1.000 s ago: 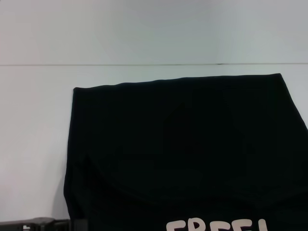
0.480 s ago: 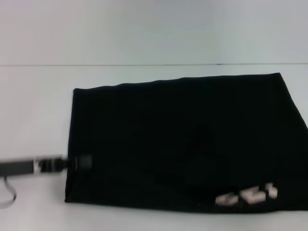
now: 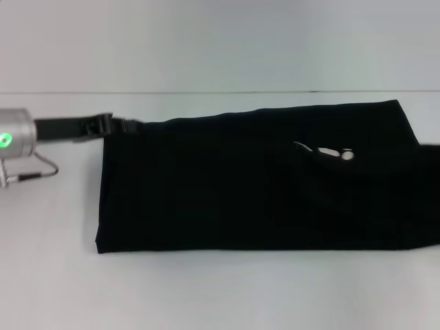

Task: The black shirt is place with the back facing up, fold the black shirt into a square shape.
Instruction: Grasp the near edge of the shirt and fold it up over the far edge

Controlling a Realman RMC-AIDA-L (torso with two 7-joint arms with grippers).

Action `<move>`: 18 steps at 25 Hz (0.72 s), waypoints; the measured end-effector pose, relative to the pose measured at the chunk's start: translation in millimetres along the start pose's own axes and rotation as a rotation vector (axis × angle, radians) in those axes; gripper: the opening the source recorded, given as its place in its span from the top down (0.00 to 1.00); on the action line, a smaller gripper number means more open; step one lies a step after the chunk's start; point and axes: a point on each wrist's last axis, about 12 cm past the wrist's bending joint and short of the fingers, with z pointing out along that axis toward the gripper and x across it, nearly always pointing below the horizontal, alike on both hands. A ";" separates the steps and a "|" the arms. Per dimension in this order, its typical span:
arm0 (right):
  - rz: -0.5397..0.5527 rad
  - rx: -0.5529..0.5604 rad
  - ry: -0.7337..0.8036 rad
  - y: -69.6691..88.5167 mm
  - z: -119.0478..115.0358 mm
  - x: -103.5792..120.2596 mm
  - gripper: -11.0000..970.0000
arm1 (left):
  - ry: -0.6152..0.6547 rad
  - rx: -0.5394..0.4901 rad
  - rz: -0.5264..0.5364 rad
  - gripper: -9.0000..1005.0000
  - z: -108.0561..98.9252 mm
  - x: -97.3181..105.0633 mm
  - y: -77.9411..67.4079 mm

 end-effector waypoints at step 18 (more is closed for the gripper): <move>-0.153 0.212 -0.055 29.6 83.8 -96.9 0.93 | -0.120 -0.275 0.062 0.93 29.7 -33.8 9.0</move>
